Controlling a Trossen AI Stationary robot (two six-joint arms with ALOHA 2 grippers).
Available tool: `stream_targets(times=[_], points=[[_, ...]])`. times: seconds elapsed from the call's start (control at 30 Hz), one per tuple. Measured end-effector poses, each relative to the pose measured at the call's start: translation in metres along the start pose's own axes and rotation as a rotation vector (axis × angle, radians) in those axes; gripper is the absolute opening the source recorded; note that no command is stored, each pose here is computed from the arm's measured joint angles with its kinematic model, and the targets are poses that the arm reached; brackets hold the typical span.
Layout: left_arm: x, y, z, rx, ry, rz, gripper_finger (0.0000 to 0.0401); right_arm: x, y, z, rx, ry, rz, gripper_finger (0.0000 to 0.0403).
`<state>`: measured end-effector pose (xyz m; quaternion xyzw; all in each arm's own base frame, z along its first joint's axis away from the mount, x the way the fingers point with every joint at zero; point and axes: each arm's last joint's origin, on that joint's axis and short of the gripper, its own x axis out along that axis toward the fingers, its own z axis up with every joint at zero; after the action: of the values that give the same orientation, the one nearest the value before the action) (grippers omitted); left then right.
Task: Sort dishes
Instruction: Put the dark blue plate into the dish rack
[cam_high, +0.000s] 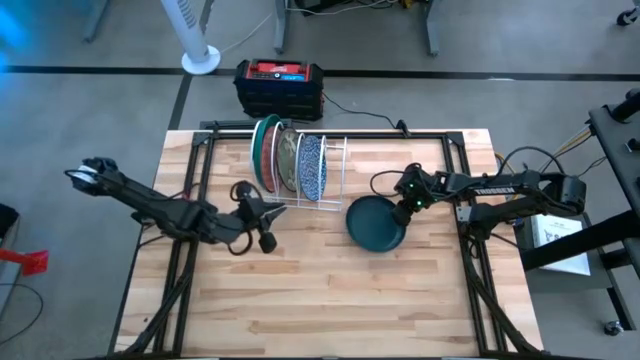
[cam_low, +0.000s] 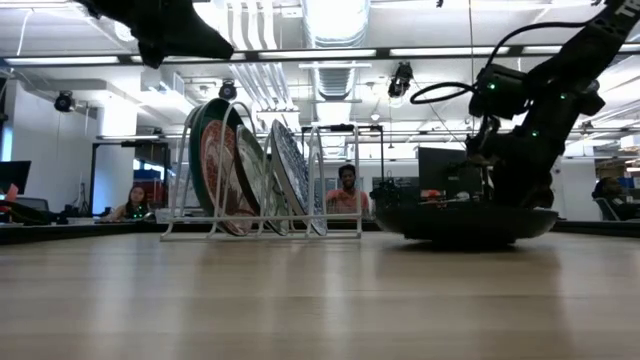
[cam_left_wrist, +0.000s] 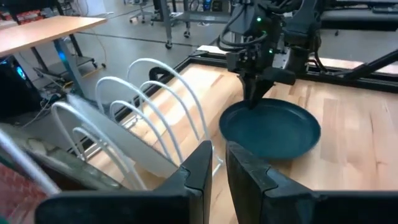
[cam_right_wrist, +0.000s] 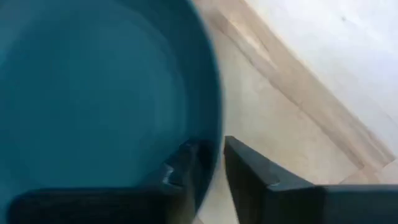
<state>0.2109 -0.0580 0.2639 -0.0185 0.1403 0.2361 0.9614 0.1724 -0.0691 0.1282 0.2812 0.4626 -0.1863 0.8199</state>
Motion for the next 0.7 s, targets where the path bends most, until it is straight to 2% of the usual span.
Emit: stream_targets(times=[0.17, 0.27, 0.4, 0.63, 0.7], points=[[0.003, -0.013, 0.004, 0.054, 0.009, 0.077, 0.0036, 0.0, 0.0, 0.0, -0.024, -0.01, 0.008, 0.001], [-0.001, -0.023, 0.007, 0.081, -0.005, 0.108, 0.0036, -0.003, 0.001, -0.001, -0.045, -0.013, 0.012, 0.0009], [-0.006, -0.041, 0.016, 0.063, -0.025, 0.052, 0.0036, -0.015, 0.012, 0.003, -0.133, -0.081, 0.041, 0.0003], [0.016, -0.079, 0.011, 0.128, 0.02, 0.051, 0.0036, -0.061, 0.043, 0.009, -0.344, -0.35, 0.079, 0.0001], [0.023, -0.089, 0.011, 0.153, 0.024, 0.085, 0.0036, -0.075, 0.053, 0.008, -0.411, -0.453, 0.078, 0.0001]])
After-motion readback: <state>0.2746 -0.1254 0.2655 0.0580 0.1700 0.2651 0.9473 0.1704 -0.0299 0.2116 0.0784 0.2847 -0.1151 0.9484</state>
